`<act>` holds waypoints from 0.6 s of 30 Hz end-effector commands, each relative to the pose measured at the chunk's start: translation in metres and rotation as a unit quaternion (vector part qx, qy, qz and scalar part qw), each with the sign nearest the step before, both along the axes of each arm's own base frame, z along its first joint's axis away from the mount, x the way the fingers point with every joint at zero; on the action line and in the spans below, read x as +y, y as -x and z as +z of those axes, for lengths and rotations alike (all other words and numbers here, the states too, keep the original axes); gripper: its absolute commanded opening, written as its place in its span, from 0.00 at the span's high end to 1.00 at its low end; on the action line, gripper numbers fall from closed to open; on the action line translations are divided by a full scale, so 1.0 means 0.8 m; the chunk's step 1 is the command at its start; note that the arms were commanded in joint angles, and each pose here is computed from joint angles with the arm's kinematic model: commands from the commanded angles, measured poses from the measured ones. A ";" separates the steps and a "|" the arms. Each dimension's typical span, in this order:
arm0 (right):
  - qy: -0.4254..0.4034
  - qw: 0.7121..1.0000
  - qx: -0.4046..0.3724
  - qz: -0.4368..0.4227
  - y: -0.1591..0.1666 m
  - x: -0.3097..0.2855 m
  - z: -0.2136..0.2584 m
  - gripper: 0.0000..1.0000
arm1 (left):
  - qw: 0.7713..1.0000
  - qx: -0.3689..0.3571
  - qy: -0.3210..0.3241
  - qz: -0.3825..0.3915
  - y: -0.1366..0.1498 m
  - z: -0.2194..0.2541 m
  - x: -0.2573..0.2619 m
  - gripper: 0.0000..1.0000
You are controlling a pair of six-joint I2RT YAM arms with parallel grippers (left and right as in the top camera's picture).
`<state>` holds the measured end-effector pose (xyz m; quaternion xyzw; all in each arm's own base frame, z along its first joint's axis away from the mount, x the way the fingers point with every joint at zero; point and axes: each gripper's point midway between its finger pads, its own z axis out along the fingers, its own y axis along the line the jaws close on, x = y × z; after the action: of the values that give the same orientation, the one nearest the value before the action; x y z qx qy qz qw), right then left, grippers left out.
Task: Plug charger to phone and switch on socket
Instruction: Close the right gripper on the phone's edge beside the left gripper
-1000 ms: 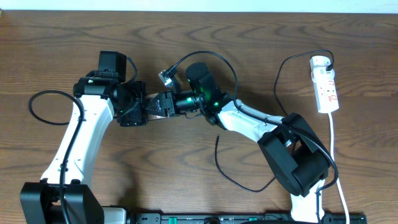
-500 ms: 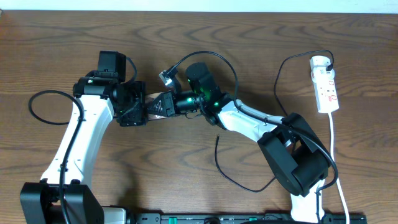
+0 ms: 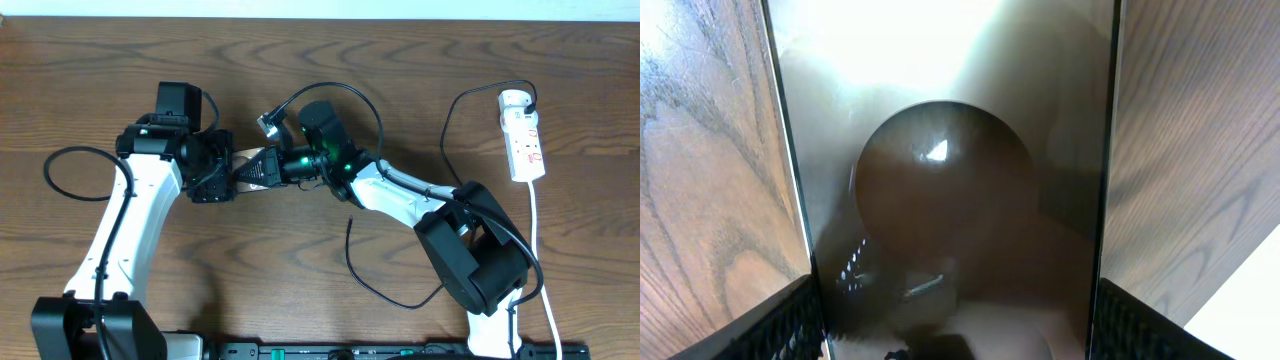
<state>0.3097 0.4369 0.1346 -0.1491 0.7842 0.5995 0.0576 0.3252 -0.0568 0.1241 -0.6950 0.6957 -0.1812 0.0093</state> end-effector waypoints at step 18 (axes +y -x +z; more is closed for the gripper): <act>-0.020 0.999 -0.012 0.022 0.007 0.005 0.018 0.99 | 1.000 -0.015 -0.005 -0.014 -0.004 0.010 0.000 0.12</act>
<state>0.3107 0.4369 0.1333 -0.1472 0.7855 0.5981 0.0592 0.3252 -0.0568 0.1243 -0.6923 0.6984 -0.1814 0.0102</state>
